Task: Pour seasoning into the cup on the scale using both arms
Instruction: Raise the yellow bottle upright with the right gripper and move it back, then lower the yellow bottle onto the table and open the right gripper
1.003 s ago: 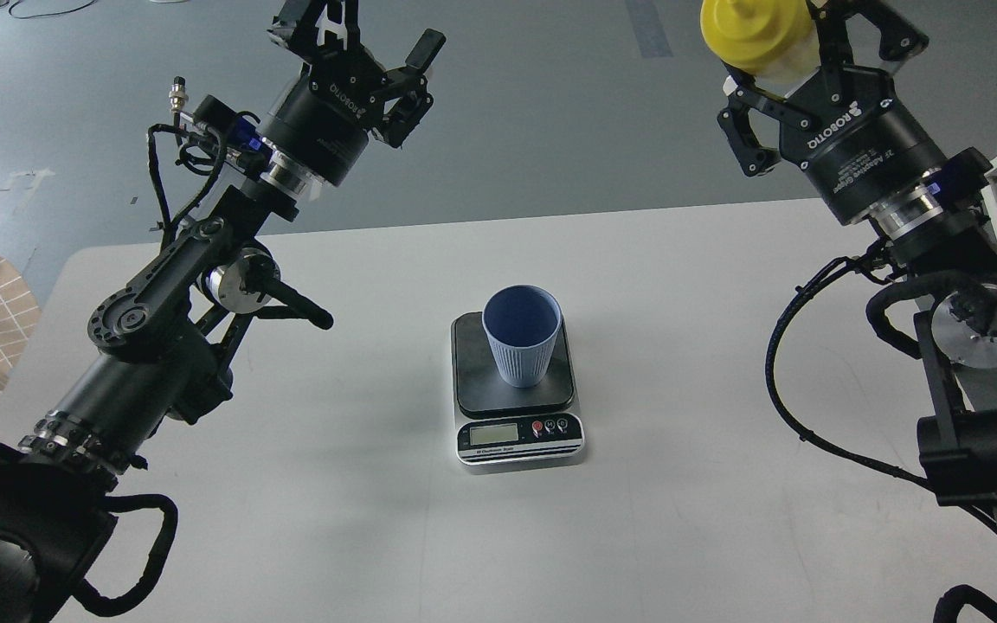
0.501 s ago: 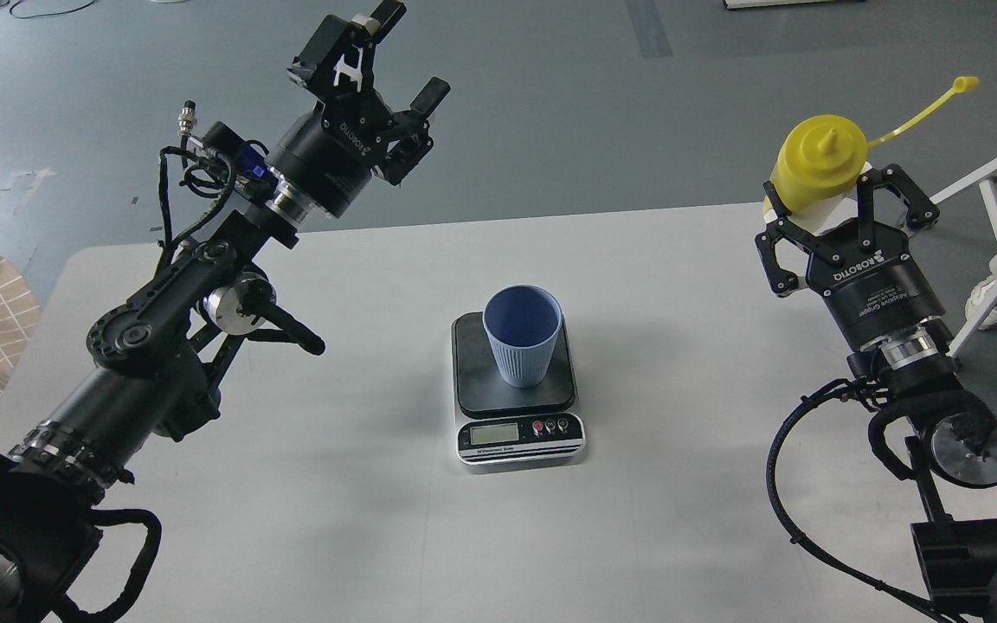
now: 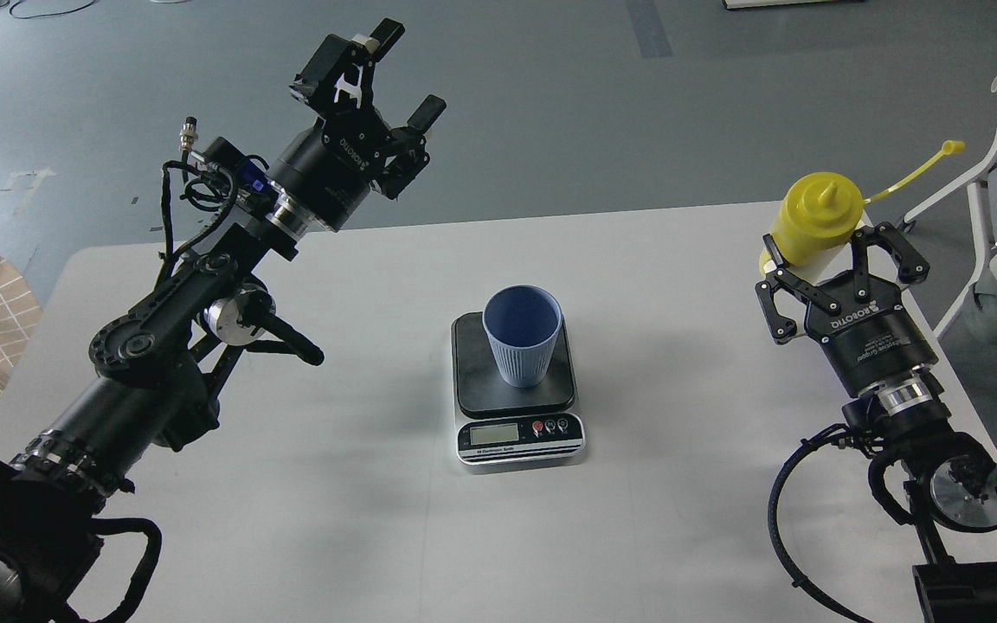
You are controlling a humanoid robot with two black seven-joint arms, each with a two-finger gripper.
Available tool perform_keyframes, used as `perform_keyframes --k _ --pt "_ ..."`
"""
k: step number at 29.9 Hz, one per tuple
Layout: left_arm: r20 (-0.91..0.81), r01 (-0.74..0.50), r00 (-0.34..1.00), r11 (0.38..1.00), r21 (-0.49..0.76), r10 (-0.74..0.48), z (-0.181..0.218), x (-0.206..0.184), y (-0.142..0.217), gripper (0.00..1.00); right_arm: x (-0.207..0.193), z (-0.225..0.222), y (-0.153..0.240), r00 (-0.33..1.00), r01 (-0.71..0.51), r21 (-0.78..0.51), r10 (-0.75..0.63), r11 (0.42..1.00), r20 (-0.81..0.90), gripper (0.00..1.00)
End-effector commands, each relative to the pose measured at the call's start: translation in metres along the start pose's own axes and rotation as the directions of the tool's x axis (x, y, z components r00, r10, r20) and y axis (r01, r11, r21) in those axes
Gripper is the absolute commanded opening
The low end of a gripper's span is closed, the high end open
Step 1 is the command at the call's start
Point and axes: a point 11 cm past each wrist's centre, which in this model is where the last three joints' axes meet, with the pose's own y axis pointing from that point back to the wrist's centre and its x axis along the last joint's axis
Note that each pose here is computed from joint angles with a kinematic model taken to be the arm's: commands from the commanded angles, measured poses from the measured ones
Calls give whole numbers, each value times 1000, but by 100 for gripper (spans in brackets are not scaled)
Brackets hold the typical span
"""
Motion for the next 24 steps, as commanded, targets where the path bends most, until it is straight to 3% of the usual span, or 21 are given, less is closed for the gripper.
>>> perform_keyframes --k 1,8,18,24 --pt "-6 -9 1000 1000 7 9 -5 1 4 98 13 3 19 997 -43 19 41 999 68 1" --pt "-6 -10 1000 1000 9 10 -5 0 4 98 28 -14 39 987 -90 104 75 990 141 3" --pt "-15 1 1000 1000 3 0 -6 -6 1 98 63 -9 63 959 -205 123 175 971 224 6" --pt "-10 -3 1000 1000 7 3 -6 -3 4 98 77 -3 52 950 -238 99 210 966 233 7"
